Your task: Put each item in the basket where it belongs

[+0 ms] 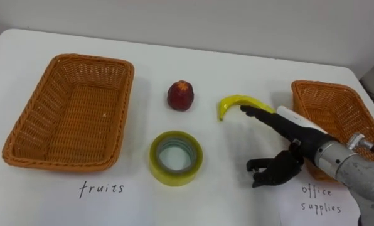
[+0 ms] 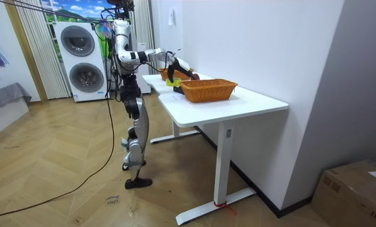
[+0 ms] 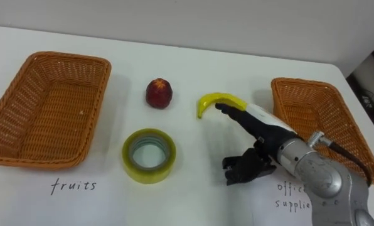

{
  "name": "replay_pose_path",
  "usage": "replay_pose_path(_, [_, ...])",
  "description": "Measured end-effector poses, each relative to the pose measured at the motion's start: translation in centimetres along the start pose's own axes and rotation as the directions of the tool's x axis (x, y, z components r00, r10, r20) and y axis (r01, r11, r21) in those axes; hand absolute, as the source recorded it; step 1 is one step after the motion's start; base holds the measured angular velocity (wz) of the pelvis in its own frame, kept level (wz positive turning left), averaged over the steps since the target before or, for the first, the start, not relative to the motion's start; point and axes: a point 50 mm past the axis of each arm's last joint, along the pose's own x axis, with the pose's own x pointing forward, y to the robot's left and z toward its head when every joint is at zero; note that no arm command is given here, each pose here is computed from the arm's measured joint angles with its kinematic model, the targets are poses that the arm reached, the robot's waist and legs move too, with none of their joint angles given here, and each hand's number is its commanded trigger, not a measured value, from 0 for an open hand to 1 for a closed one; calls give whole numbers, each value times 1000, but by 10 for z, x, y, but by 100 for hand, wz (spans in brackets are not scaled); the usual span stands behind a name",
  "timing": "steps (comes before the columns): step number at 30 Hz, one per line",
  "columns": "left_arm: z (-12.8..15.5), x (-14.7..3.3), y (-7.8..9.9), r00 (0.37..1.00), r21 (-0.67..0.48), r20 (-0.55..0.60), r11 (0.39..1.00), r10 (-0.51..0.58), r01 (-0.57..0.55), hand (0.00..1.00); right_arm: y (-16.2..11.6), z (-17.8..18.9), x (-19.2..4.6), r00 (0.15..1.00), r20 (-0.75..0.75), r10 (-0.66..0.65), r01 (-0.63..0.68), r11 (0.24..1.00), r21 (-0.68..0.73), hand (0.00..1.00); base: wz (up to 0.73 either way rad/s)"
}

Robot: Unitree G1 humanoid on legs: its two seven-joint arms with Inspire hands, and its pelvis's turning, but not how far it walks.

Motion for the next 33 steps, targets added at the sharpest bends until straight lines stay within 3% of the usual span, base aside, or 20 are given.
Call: replay_pose_path(33, [7, 1, 0, 1000, 11, 18, 1000, -2, 1, 0, 1, -8, -3, 992, -75, 102, -106, 993, -54, 0, 0])
